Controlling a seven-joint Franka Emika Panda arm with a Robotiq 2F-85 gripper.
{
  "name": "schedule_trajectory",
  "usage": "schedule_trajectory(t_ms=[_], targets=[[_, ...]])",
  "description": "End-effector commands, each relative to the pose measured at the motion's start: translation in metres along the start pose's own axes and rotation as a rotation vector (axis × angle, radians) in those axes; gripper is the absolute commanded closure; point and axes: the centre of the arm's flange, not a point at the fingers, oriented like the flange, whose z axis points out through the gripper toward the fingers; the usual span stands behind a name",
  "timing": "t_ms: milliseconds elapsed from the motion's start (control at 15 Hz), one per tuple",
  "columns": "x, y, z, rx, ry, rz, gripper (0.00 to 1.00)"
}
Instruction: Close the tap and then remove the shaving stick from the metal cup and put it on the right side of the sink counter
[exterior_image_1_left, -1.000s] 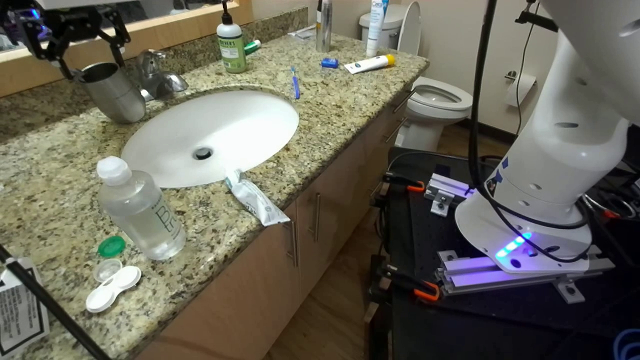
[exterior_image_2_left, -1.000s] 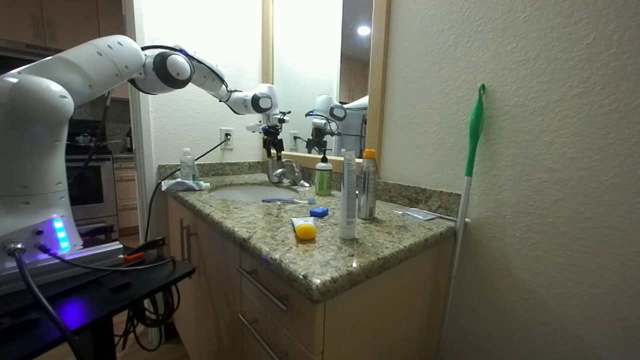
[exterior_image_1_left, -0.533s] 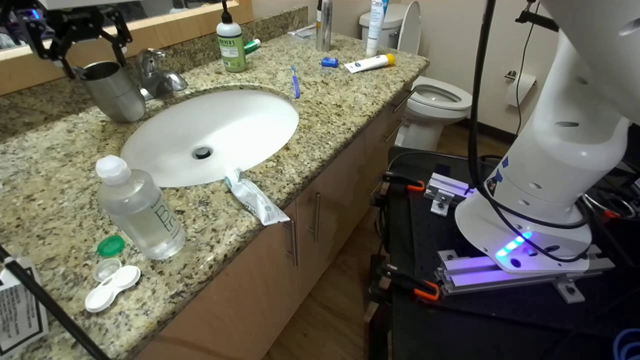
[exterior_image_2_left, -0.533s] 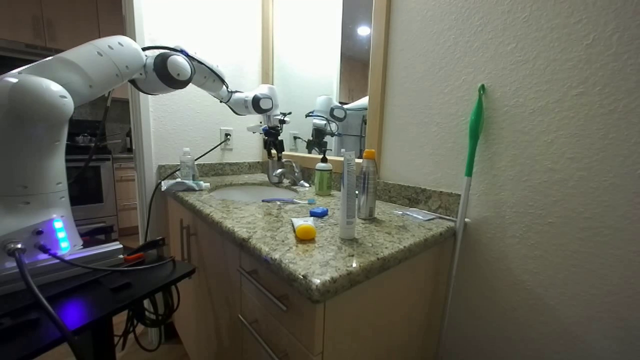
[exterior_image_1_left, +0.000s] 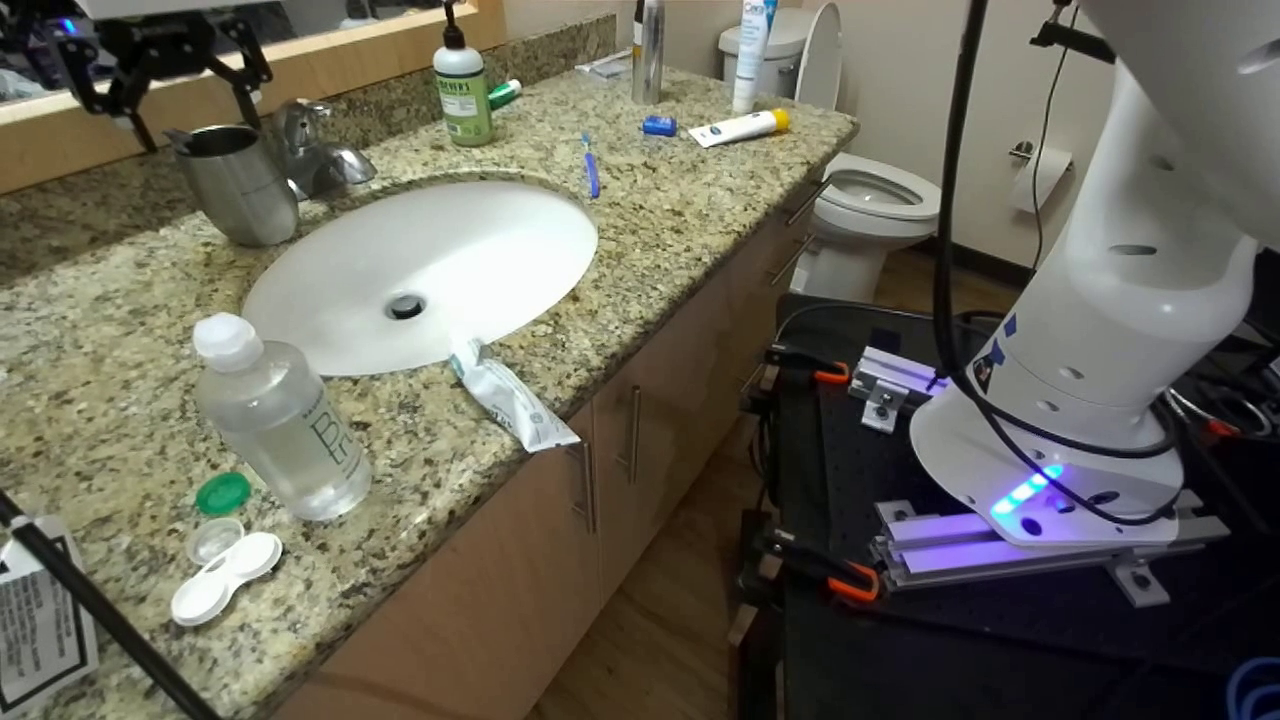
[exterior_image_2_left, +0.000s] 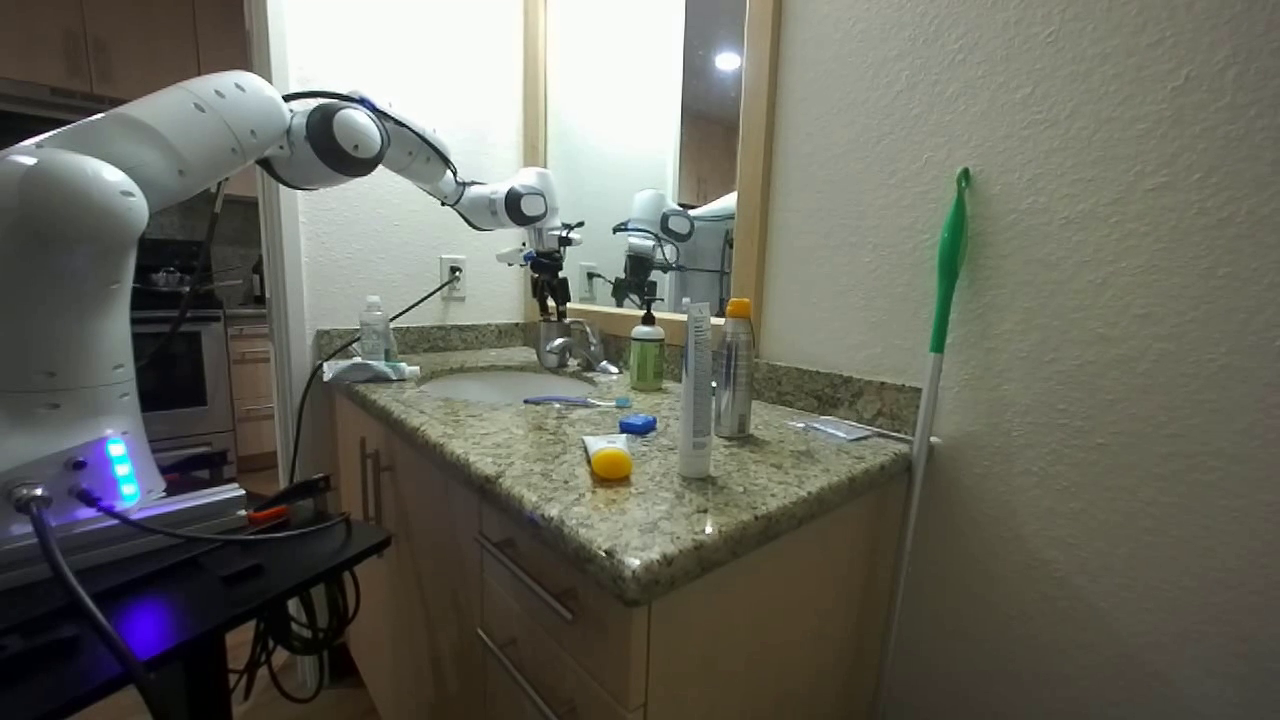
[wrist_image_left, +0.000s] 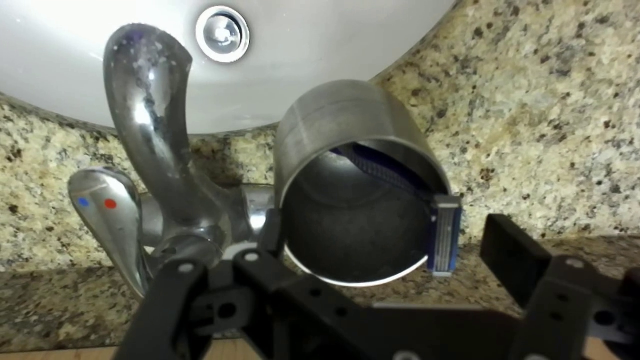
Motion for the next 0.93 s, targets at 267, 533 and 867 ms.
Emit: schedule_trajectory(t_ms=[267, 533, 867], targets=[[-0.004, -0.006, -0.002, 0.043, -0.001, -0.013, 0.25], [-0.009, -0.014, -0.005, 0.067, 0.009, -0.02, 0.48], [-0.007, -0.014, -0.01, 0.069, 0.032, -0.012, 0.82]])
